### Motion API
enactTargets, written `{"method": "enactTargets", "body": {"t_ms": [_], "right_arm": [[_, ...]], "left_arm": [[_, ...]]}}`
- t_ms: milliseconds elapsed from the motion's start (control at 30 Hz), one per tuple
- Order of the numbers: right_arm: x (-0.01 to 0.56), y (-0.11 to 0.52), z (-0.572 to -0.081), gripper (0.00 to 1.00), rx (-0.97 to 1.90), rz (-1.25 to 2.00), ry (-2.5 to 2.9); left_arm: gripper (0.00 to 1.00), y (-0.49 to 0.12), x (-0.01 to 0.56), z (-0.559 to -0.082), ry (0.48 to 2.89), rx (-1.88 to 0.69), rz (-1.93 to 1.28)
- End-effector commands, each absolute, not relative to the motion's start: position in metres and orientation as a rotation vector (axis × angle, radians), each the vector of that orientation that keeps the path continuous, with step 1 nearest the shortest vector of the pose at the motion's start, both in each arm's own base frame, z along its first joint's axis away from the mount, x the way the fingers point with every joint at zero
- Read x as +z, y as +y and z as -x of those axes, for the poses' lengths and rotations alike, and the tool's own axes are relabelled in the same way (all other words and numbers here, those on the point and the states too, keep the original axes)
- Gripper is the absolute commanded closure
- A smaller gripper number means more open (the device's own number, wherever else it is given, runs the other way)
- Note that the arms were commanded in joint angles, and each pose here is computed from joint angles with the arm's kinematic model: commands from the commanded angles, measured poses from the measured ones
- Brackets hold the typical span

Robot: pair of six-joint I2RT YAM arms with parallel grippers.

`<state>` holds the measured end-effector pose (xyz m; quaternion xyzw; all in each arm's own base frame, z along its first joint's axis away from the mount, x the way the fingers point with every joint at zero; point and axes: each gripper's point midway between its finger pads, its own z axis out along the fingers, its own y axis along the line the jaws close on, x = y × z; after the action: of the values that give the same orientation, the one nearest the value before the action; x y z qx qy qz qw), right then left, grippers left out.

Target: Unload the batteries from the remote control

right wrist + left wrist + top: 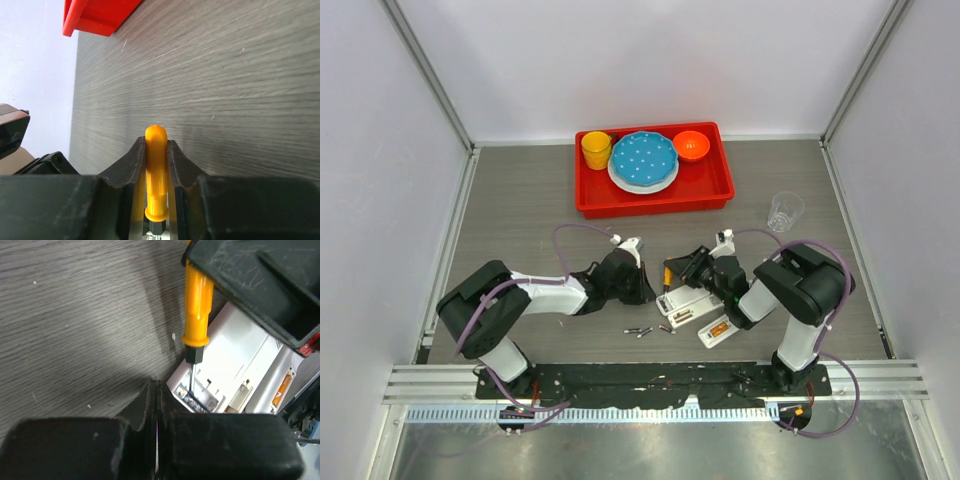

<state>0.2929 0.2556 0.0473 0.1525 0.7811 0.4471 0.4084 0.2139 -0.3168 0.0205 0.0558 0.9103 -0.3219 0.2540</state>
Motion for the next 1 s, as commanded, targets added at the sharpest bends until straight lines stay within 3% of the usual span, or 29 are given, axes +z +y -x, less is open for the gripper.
{"method": "enactTargets", "body": {"t_ms": [0,233,467,733,967], "right_arm": [[0.075,0.275,-0.289,0.99,1.388,-0.5,1.881],[0.069,0.268,-0.293,0.99,1.43,-0.587,1.883],[0.061,0.262,-0.297,0.99,1.344,-0.561,1.9],[0.068,0.259,-0.3,0.98,1.282,-0.517,1.898],[0.091,0.258,-0.296,0.98,1.023,-0.344,1.881]], "left_arm": [[1.0,-0.3,-0.014,-0.192,2.602,-0.757,-0.206],[1.0,-0.29,-0.011,-0.196,2.589,-0.683,-0.199],[1.0,-0.264,0.027,-0.209,2.485,-0.559,-0.168],[1.0,-0.261,0.076,-0.202,2.389,-0.657,-0.212],[1.0,-0.266,0.054,-0.181,2.474,-0.744,-0.224]]}}
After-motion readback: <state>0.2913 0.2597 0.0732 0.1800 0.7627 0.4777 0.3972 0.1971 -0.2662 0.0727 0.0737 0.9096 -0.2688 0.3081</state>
